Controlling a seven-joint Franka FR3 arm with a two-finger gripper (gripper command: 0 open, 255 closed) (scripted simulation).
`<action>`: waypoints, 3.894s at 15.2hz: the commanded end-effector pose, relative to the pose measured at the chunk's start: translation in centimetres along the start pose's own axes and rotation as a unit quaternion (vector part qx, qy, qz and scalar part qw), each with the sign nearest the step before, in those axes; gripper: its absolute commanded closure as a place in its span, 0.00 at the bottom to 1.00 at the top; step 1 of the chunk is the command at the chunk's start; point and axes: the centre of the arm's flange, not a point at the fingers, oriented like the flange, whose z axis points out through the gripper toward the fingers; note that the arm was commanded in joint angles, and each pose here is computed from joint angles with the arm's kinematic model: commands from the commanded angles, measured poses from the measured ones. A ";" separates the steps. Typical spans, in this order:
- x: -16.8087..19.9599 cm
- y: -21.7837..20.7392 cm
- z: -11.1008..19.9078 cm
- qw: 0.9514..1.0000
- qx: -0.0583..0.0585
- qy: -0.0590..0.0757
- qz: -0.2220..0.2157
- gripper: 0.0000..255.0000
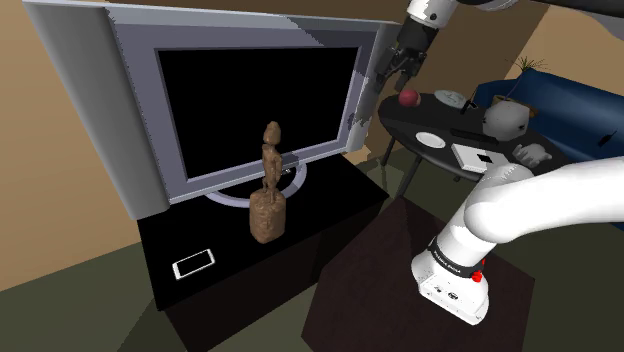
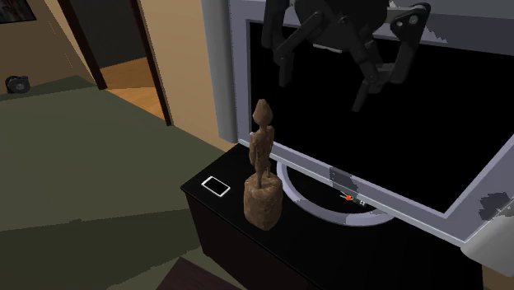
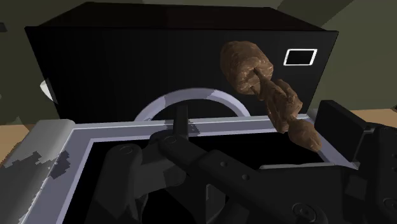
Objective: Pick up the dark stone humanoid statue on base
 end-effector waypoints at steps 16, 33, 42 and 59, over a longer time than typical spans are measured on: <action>5.4 -9.3 15.6 0.998 0.032 0.042 0.017 0.00; 10.7 -17.2 29.7 0.995 0.058 0.076 0.031 0.00; 10.5 -17.1 31.5 0.995 0.058 0.076 0.031 1.00; 11.3 -17.5 25.8 0.995 0.058 0.076 0.031 1.00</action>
